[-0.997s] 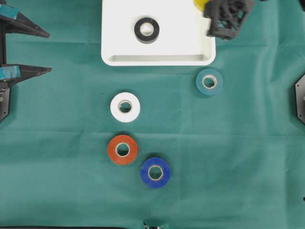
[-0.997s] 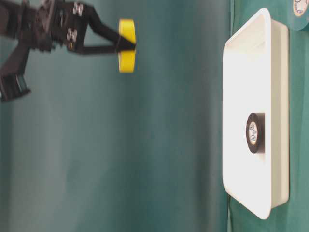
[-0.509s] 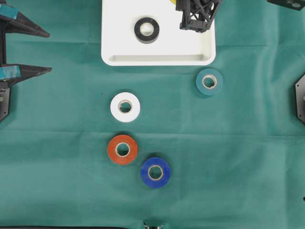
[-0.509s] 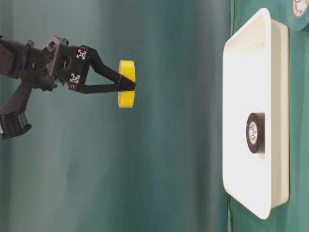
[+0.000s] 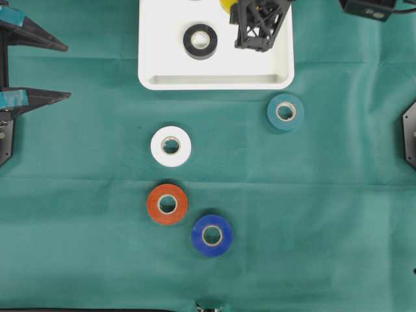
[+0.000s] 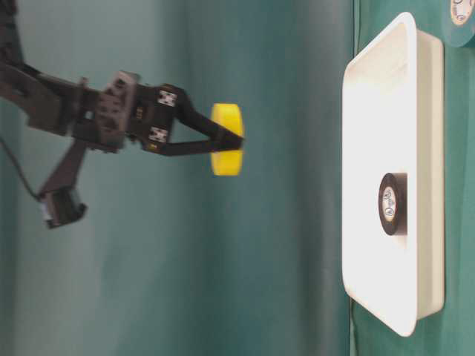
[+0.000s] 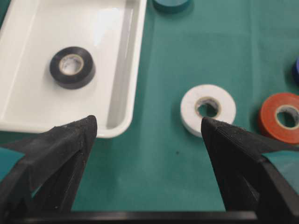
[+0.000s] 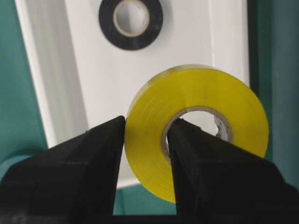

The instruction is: Pick up the tape from a random location and place it into the white case.

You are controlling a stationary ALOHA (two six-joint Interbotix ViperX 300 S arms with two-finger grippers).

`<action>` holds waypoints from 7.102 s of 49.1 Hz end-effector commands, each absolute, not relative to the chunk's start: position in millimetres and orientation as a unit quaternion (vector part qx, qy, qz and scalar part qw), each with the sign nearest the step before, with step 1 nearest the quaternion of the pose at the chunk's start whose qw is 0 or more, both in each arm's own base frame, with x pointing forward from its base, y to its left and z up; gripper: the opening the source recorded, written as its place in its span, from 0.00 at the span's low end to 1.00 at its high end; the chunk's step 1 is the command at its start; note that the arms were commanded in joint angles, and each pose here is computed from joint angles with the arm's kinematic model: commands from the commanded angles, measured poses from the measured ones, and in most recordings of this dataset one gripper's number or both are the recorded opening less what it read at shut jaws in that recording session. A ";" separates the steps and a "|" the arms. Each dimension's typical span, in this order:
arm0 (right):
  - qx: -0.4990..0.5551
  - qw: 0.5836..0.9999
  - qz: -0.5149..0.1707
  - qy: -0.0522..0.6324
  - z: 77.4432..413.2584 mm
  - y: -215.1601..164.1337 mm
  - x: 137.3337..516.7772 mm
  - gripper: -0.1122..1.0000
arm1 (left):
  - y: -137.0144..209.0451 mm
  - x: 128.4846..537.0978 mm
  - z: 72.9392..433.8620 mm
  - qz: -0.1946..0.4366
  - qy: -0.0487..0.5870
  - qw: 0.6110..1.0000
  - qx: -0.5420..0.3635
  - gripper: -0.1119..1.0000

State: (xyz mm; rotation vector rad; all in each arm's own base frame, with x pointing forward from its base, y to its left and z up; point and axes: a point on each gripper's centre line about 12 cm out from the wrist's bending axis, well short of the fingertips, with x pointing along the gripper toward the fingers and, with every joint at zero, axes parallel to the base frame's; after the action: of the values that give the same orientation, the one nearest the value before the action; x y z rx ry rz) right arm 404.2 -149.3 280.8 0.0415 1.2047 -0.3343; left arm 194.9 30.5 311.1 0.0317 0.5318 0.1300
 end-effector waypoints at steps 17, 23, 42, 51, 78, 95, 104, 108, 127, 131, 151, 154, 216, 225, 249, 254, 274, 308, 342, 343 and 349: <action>0.049 0.813 -0.161 0.557 195.7 -169.8 403.9 0.39 | 31.5 196.9 315.6 0.066 0.256 0.964 0.015 0.98; 0.056 0.812 -0.161 0.558 173.0 -171.9 399.9 0.39 | 31.4 196.9 315.6 0.066 0.256 0.964 0.014 0.98; 0.064 0.803 -0.156 0.572 129.3 -169.3 393.5 0.39 | 31.7 197.9 315.0 0.066 0.257 0.964 0.015 0.98; 0.062 0.808 -0.156 0.564 128.6 -170.6 395.4 0.39 | 31.7 198.2 314.7 0.066 0.257 0.964 0.015 0.98; 0.060 0.809 -0.156 0.563 126.9 -171.7 394.7 0.39 | 31.7 198.3 315.3 0.066 0.257 0.964 0.015 0.98; 0.060 0.809 -0.156 0.564 126.9 -171.7 394.5 0.39 | 31.7 198.3 315.3 0.066 0.257 0.964 0.015 0.98; 0.064 0.810 -0.159 0.561 127.1 -171.8 395.0 0.44 | 31.7 198.3 315.3 0.066 0.257 0.964 0.015 0.98; 0.061 0.811 -0.158 0.560 127.9 -171.5 395.5 0.66 | 31.6 198.3 315.3 0.066 0.257 0.964 0.014 0.98; 0.061 0.817 -0.160 0.551 132.5 -171.2 396.5 0.91 | 31.7 198.3 315.3 0.066 0.257 0.964 0.015 0.98; 0.061 0.817 -0.161 0.551 133.0 -171.3 396.8 0.91 | 31.6 198.3 315.3 0.066 0.257 0.964 0.014 0.98; 0.058 0.824 -0.163 0.539 160.2 -169.7 393.8 0.91 | 31.7 198.3 315.3 0.066 0.257 0.964 0.015 0.98; 0.056 0.827 -0.165 0.534 173.5 -168.5 392.0 0.91 | 31.7 198.2 314.7 0.066 0.257 0.964 0.015 0.98; 0.034 0.848 -0.185 0.495 333.8 -150.9 360.2 0.91 | 31.7 198.3 315.3 0.066 0.257 0.964 0.014 0.98; 0.034 0.848 -0.185 0.496 334.2 -150.3 360.2 0.91 | 31.6 198.2 314.7 0.066 0.257 0.964 0.013 0.98; 0.027 0.854 -0.152 0.498 331.9 -114.4 371.9 0.91 | 31.6 198.3 315.3 0.066 0.257 0.964 0.014 0.98; 0.021 0.856 -0.136 0.499 330.8 -97.7 376.3 0.91 | 31.7 198.3 315.3 0.066 0.257 0.964 0.014 0.98; 0.010 0.866 -0.079 0.493 329.3 -22.1 388.5 0.91 | 31.7 198.3 315.3 0.066 0.257 0.964 0.014 0.98; 0.039 0.906 -0.096 0.409 348.4 -19.3 307.2 0.91 | 31.8 198.8 316.6 0.067 0.249 0.966 0.014 0.98; 0.048 0.957 -0.066 0.277 318.5 -13.3 234.2 0.91 | 31.9 199.4 316.3 0.067 0.248 0.966 0.014 0.98; 0.048 0.958 -0.065 0.275 316.1 -13.1 233.2 0.91 | 31.9 199.5 317.1 0.067 0.246 0.967 0.015 0.98; 0.056 0.960 -0.064 0.268 303.0 -12.2 226.4 0.91 | 31.9 199.4 316.9 0.067 0.247 0.967 0.014 0.98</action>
State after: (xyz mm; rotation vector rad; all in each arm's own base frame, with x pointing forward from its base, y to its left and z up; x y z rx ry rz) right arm 228.4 -13.2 302.0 0.1055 0.5781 -0.1354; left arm 197.3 31.1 312.2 0.0316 0.5149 0.1323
